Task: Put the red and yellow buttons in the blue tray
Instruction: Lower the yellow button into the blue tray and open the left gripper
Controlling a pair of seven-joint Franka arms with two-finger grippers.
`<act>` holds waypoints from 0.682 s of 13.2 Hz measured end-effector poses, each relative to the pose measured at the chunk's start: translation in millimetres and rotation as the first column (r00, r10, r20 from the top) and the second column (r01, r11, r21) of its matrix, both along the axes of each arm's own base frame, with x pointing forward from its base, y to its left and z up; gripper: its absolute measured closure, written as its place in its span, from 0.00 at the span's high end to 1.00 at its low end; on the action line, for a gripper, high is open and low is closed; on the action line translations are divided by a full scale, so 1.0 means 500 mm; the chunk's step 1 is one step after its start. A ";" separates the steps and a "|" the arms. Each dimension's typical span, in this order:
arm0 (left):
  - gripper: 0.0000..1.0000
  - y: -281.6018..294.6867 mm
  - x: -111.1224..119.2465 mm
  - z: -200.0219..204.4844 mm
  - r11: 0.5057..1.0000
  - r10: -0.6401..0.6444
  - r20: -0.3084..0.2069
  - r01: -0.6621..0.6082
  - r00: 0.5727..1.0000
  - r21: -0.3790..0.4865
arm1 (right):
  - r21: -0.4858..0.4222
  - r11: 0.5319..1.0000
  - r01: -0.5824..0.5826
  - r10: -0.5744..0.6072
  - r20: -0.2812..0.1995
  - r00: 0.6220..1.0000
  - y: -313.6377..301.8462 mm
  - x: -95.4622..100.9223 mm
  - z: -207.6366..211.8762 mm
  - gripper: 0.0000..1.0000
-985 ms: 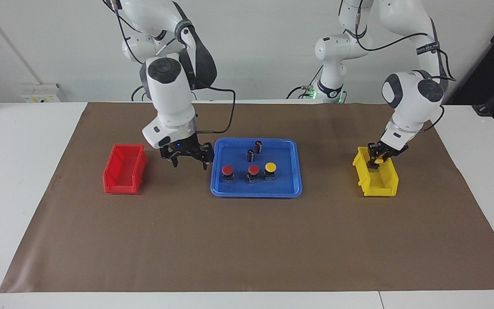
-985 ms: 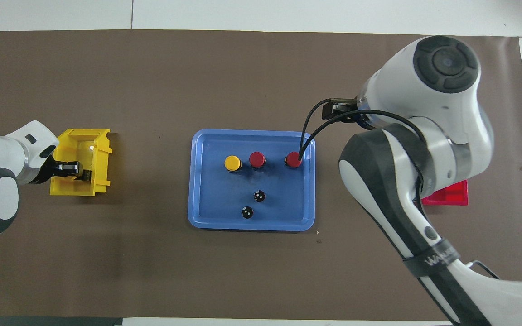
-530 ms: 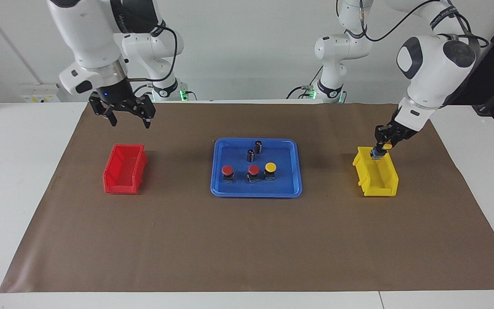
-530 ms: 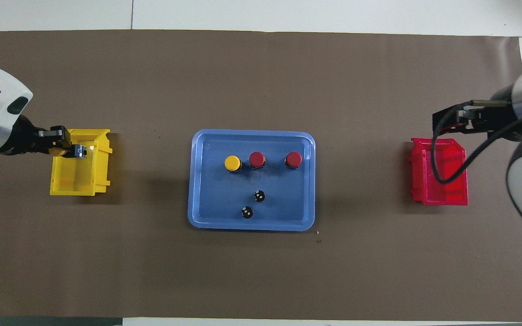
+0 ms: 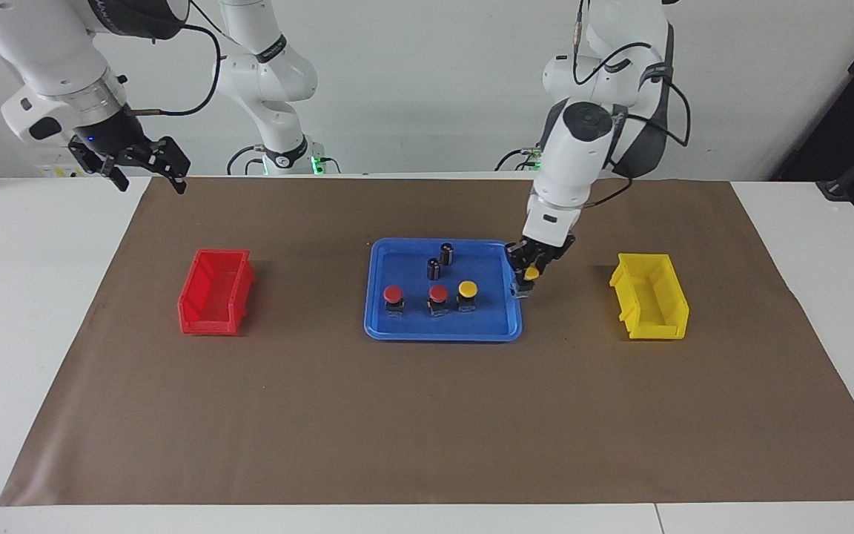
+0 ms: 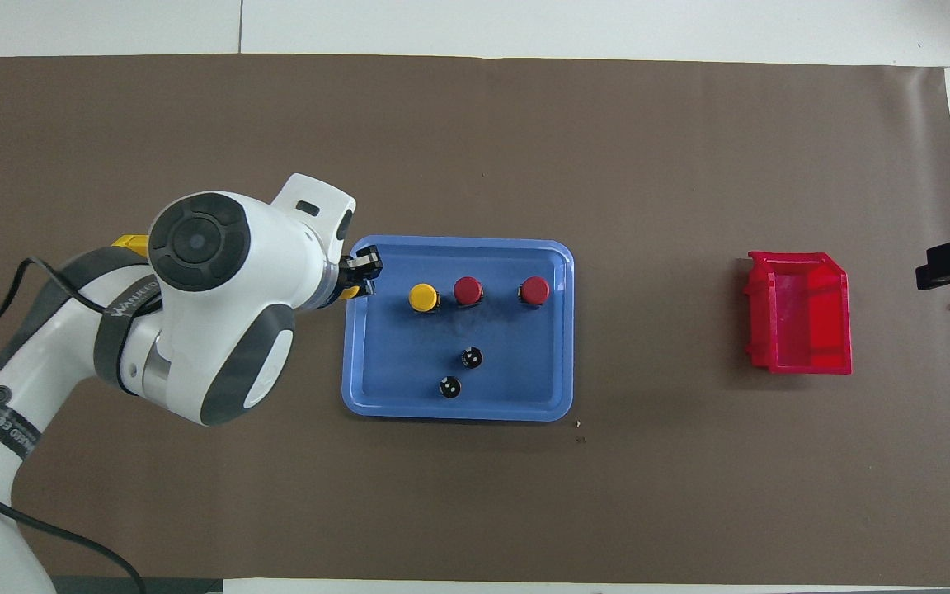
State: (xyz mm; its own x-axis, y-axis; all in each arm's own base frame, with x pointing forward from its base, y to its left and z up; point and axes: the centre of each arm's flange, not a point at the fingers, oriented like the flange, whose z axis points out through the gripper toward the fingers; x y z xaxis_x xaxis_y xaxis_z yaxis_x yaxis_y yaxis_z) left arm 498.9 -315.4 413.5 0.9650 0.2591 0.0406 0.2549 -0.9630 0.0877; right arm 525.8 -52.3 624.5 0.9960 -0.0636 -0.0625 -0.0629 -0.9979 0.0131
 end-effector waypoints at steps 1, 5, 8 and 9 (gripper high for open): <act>0.41 -0.014 -0.003 -0.017 1.000 0.004 -0.005 -0.004 1.000 -0.001 | -0.001 1.000 -0.002 0.002 0.008 1.000 0.002 0.002 0.001 1.00; 0.41 -0.036 -0.009 -0.053 1.000 0.010 -0.023 -0.010 1.000 0.004 | -0.003 1.000 0.015 -0.015 0.009 1.000 -0.017 0.000 0.002 1.00; 0.41 -0.026 -0.014 -0.072 1.000 0.014 -0.039 -0.013 0.999 0.017 | -0.003 1.000 0.014 -0.014 0.009 1.000 -0.016 0.000 0.002 1.00; 0.41 -0.022 -0.017 -0.080 1.000 0.016 -0.046 -0.015 0.999 0.022 | -0.003 1.000 0.012 -0.012 0.009 1.000 -0.014 0.000 0.002 1.00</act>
State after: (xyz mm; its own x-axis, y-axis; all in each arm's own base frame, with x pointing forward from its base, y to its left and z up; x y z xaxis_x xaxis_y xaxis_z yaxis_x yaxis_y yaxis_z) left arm 490.5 -326.5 373.6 0.9619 0.2733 0.0017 0.2728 -0.9605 0.0549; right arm 526.0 -59.3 625.3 0.9957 -0.0756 -0.0537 -0.0749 -0.9971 0.0154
